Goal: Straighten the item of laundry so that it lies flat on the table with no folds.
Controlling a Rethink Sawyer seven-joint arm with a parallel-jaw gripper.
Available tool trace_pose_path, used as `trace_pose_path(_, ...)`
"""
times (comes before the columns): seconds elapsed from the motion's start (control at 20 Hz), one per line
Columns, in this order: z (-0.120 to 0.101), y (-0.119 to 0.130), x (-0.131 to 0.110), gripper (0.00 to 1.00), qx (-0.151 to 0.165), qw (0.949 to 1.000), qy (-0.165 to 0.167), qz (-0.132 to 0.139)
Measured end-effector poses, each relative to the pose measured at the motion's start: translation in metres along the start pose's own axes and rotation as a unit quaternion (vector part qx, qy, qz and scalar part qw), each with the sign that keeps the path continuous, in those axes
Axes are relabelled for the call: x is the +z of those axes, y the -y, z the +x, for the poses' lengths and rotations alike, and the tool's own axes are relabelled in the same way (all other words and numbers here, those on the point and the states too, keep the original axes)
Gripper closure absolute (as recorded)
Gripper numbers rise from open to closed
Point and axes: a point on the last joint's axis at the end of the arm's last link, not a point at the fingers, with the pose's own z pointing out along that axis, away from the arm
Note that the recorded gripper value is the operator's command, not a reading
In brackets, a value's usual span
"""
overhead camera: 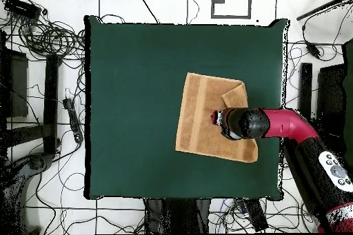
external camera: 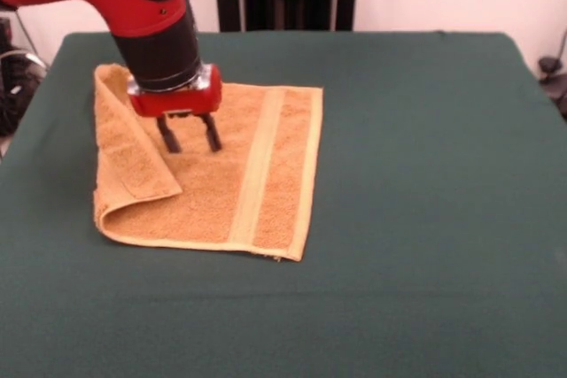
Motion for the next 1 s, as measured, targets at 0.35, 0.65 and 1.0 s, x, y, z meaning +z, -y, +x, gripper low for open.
trace_pose_path(0.35,-0.021,0.051,-0.025,0.0,-0.03,0.9952,0.05,0.078)
trace_pose_path(0.65,-0.033,0.107,-0.052,0.0,0.009,0.992,0.077,0.099)
trace_pose_path(1.0,-0.04,0.145,-0.064,0.0,0.038,0.9887,0.094,0.111)
